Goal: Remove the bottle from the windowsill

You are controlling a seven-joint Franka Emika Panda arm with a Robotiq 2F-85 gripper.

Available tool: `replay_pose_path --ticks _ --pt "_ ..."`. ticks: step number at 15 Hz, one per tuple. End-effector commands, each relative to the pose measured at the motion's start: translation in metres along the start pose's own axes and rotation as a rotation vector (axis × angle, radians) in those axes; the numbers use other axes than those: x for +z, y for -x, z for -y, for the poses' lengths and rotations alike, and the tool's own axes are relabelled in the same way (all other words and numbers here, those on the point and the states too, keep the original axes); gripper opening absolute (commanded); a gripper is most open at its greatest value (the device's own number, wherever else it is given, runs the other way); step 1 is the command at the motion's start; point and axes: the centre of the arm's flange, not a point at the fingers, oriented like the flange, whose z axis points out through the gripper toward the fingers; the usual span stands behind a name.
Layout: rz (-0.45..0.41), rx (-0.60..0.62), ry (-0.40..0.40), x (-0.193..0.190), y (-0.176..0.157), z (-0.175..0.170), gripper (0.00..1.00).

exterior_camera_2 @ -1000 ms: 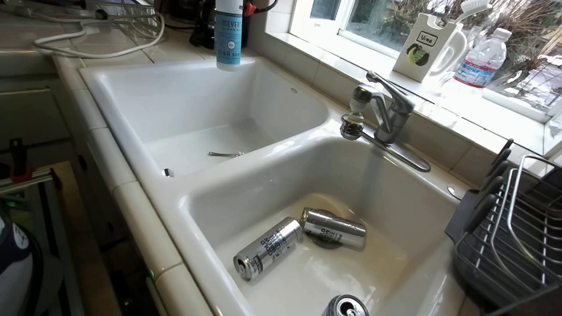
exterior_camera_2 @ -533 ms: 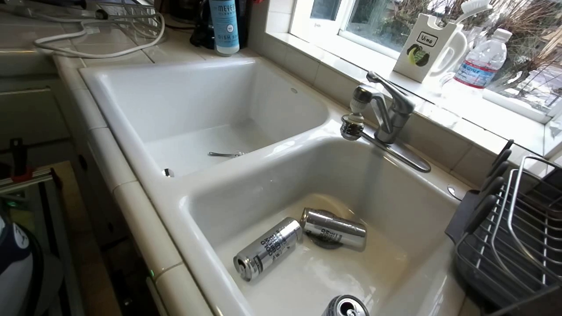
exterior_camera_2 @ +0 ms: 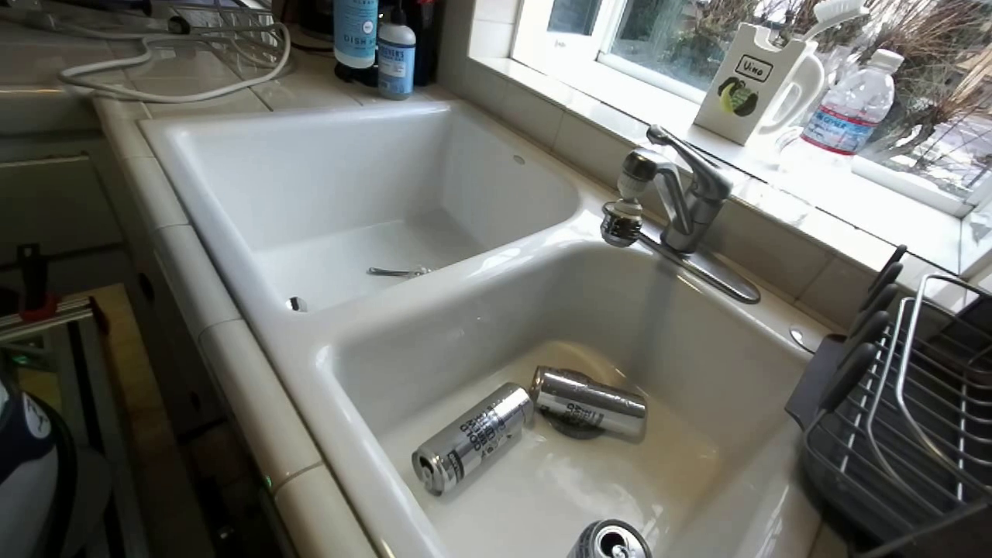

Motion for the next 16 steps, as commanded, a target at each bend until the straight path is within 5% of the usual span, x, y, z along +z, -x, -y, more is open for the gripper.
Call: replay_pose_path --ticks 1,6,7,9,10,16 --pt "0.099 -0.013 -0.049 0.023 -0.027 -0.029 0.07" --pt "0.187 -0.040 -0.072 0.044 -0.043 -0.039 0.07" --pt "0.156 -0.025 -0.073 0.041 -0.026 -0.031 0.30" --pt "0.166 -0.035 -0.069 0.047 -0.032 -0.035 0.30" --pt "0.166 -0.036 -0.068 0.047 -0.034 -0.037 0.07" --pt "0.199 -0.146 -0.143 0.079 -0.056 -0.014 0.07"
